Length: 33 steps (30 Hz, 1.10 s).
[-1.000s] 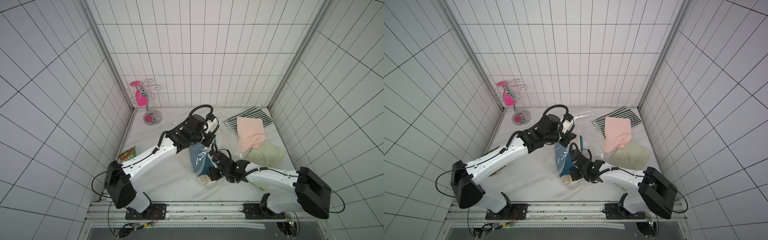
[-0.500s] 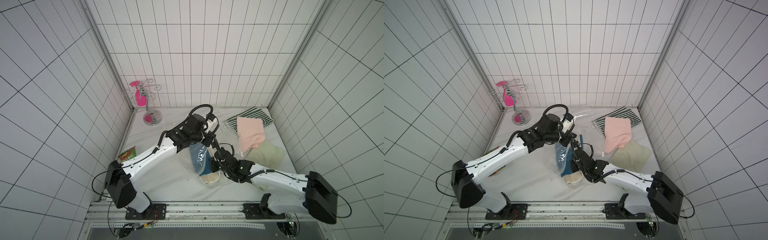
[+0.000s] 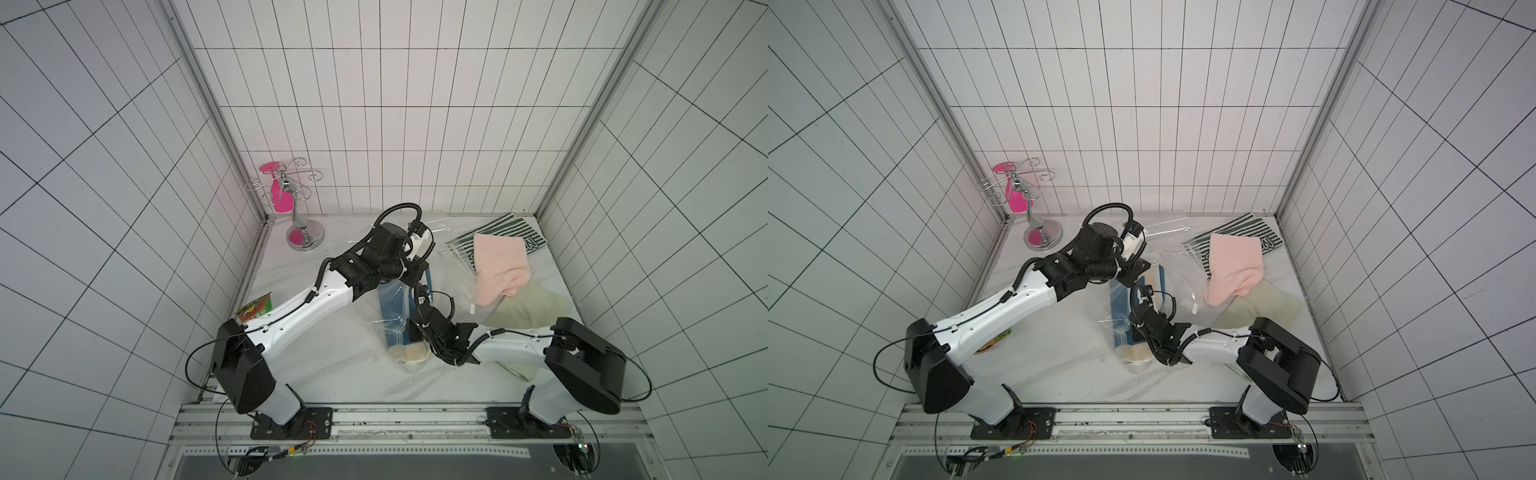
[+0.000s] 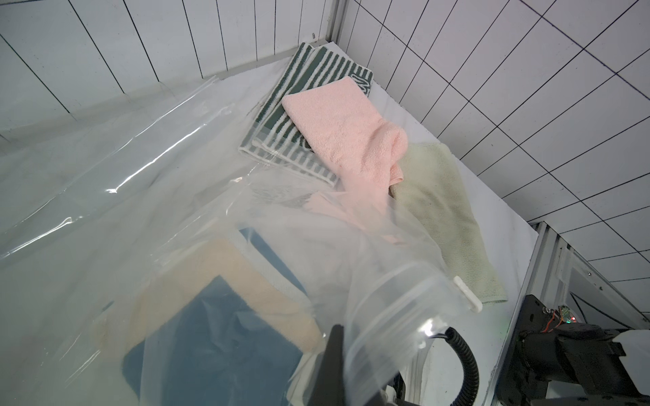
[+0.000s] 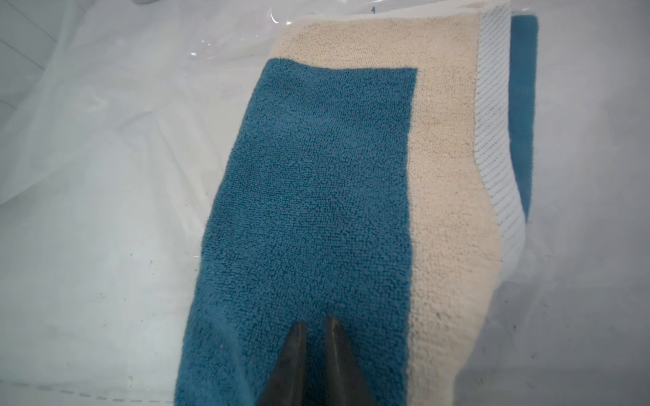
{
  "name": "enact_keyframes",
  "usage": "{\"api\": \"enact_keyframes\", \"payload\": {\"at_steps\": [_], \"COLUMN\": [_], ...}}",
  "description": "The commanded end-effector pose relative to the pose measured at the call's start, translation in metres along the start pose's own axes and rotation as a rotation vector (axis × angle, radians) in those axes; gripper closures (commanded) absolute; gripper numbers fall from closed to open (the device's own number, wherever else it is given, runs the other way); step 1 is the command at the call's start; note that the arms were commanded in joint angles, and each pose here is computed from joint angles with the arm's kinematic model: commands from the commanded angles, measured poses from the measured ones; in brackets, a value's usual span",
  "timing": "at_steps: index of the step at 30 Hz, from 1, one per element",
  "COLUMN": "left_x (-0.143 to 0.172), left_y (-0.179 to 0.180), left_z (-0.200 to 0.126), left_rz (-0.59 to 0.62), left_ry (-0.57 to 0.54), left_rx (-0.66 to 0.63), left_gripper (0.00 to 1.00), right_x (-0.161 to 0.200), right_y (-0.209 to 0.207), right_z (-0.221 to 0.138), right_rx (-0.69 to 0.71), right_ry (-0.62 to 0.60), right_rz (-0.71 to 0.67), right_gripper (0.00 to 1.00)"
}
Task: Place the folded towel into the vacuum bag
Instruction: Place the towel in the vacuum bag.
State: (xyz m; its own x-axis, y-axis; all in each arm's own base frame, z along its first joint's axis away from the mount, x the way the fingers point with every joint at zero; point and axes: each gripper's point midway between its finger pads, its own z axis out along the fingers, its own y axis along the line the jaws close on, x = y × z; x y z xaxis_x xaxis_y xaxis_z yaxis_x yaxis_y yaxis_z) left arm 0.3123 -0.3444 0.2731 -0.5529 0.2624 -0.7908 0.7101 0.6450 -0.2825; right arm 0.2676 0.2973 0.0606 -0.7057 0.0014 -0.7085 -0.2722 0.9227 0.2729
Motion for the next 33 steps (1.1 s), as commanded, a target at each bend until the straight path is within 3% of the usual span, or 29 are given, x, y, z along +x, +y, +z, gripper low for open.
{"api": "enact_keyframes", "payload": {"at_steps": [1, 5, 7, 9, 13, 17, 24, 33], "left_x": [-0.030, -0.022, -0.016, -0.013, 0.000, 0.027, 0.057, 0.074], "left_y": [-0.006, 0.008, 0.004, -0.005, -0.032, -0.043, -0.032, -0.040], "left_z": [-0.011, -0.016, -0.019, -0.019, -0.012, -0.004, 0.003, -0.006], "left_rz": [0.028, 0.049, 0.072, 0.071, 0.083, 0.100, 0.089, 0.062], "left_ry": [-0.092, -0.052, -0.011, 0.009, 0.044, 0.113, 0.192, 0.218], "left_rx": [0.019, -0.021, -0.002, 0.042, 0.103, 0.115, 0.085, 0.139], "left_gripper": [1.00, 1.00, 1.00, 1.00, 1.00, 1.00, 1.00, 1.00], "right_x": [0.019, 0.018, 0.016, 0.021, 0.028, -0.015, -0.067, -0.096], "right_y": [-0.018, -0.001, -0.001, -0.002, -0.001, 0.015, 0.052, 0.044], "right_z": [0.021, 0.015, 0.007, 0.018, 0.052, 0.051, 0.043, 0.078], "right_rx": [0.037, -0.152, -0.140, -0.091, -0.031, -0.063, -0.174, -0.112], "right_ry": [0.080, 0.021, 0.011, 0.082, 0.163, -0.022, -0.329, -0.391], "right_rz": [0.059, 0.035, -0.005, -0.034, -0.037, -0.123, -0.266, -0.342], "right_gripper": [0.79, 0.70, 0.64, 0.60, 0.63, 0.64, 0.63, 0.60]}}
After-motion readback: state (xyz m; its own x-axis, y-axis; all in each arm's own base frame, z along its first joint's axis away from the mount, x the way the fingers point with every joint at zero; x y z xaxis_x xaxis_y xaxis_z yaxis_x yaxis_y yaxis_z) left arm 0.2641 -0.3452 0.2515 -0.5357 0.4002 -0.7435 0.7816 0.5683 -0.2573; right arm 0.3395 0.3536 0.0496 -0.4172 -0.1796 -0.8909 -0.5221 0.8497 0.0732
